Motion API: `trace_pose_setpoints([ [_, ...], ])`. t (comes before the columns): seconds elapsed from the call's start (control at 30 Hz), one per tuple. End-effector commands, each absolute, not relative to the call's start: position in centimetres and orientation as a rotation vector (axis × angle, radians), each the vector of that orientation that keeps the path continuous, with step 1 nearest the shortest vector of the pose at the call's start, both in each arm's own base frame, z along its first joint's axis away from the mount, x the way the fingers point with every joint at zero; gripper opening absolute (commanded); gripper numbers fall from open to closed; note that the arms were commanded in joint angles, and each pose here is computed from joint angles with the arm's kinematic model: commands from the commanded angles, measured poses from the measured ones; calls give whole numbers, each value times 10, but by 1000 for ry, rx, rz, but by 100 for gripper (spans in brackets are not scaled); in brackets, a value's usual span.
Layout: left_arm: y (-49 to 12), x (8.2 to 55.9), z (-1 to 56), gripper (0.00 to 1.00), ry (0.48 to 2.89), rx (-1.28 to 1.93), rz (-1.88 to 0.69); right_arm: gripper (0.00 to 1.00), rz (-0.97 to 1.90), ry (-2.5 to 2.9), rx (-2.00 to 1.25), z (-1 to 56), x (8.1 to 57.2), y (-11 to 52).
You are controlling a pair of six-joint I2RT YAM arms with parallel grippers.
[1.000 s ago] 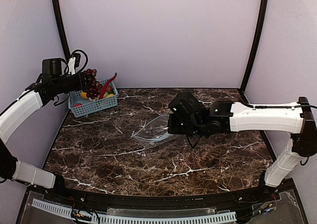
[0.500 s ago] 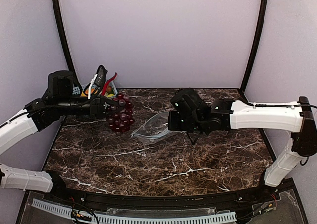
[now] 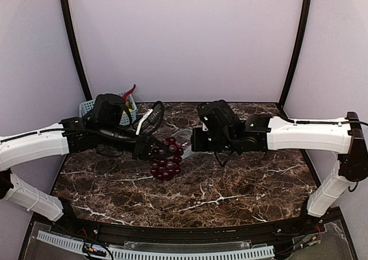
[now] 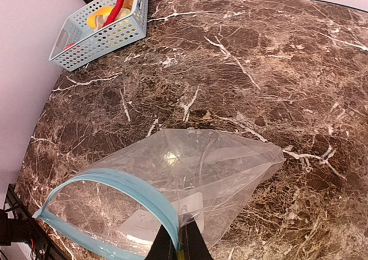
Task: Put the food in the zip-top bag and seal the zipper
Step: Place the fake fruit in the zipper food storage bag.
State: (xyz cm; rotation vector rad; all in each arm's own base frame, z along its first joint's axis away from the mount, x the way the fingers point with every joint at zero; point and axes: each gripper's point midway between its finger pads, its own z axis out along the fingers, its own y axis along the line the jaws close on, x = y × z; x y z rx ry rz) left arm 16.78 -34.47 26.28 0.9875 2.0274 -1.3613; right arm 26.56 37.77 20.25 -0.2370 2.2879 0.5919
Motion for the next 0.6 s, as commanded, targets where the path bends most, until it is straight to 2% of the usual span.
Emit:
trace_pose_setpoints([
  [0.0, -354, 178, 283, 1, 1954, 1009, -1327, 5, 687, 2236, -311, 218, 262, 390],
  [0.27, -364, 190, 299, 1, 1908, 1046, -1285, 5, 771, 2227, -407, 214, 251, 401],
  [0.57, -364, 197, 285, 1, 1924, 1172, -1156, 5, 855, 2208, -475, 222, 241, 409],
])
